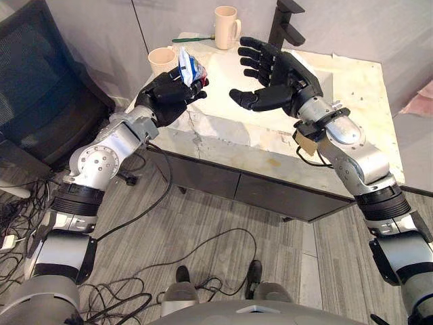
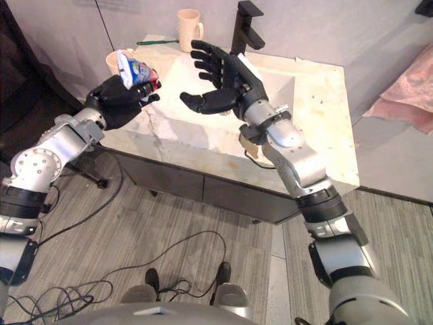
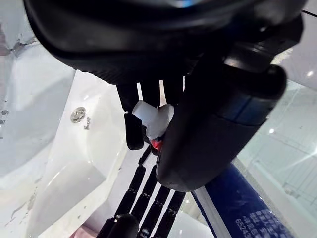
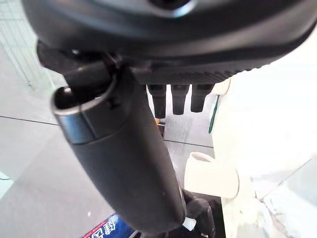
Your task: Organize the bathroom.
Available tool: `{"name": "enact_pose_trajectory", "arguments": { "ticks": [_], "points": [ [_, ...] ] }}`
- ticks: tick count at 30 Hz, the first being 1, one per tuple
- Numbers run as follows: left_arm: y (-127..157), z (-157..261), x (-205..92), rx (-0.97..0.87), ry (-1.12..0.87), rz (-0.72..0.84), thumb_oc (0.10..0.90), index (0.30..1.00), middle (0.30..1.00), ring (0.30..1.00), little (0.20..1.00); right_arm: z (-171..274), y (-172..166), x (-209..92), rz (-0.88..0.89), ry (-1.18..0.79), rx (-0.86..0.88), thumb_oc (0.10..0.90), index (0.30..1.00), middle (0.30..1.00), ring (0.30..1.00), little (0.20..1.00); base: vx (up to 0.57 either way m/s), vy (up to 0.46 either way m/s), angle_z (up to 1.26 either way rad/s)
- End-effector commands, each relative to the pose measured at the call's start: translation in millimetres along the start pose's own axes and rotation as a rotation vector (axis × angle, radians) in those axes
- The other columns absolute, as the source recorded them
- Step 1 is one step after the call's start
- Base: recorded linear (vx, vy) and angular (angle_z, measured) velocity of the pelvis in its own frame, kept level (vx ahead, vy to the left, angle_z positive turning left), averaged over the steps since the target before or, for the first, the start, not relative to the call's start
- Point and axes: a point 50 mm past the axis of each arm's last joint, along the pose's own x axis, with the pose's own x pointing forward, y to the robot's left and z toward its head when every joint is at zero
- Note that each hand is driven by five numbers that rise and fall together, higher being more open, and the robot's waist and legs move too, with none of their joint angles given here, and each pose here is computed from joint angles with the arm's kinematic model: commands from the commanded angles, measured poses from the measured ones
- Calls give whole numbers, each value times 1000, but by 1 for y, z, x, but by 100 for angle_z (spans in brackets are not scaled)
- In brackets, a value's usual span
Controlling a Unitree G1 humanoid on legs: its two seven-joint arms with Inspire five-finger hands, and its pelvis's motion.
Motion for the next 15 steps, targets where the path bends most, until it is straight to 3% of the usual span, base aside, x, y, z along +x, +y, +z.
{"name": "enact_pose_trajectory", "arguments": {
  "ticks": [1, 15],
  "points": [
    [-17, 49, 4, 38, -206, -102, 400, 300, 300, 300, 300, 47, -12, 5, -7, -204, -31, 800, 900, 900, 900, 900, 0, 0, 0],
    [3, 47, -10, 43, -195, -37, 400, 300, 300, 300, 300, 58, -17, -15, 27, -258, 73, 800, 900, 900, 900, 900, 17, -4, -4]
  ]
}}
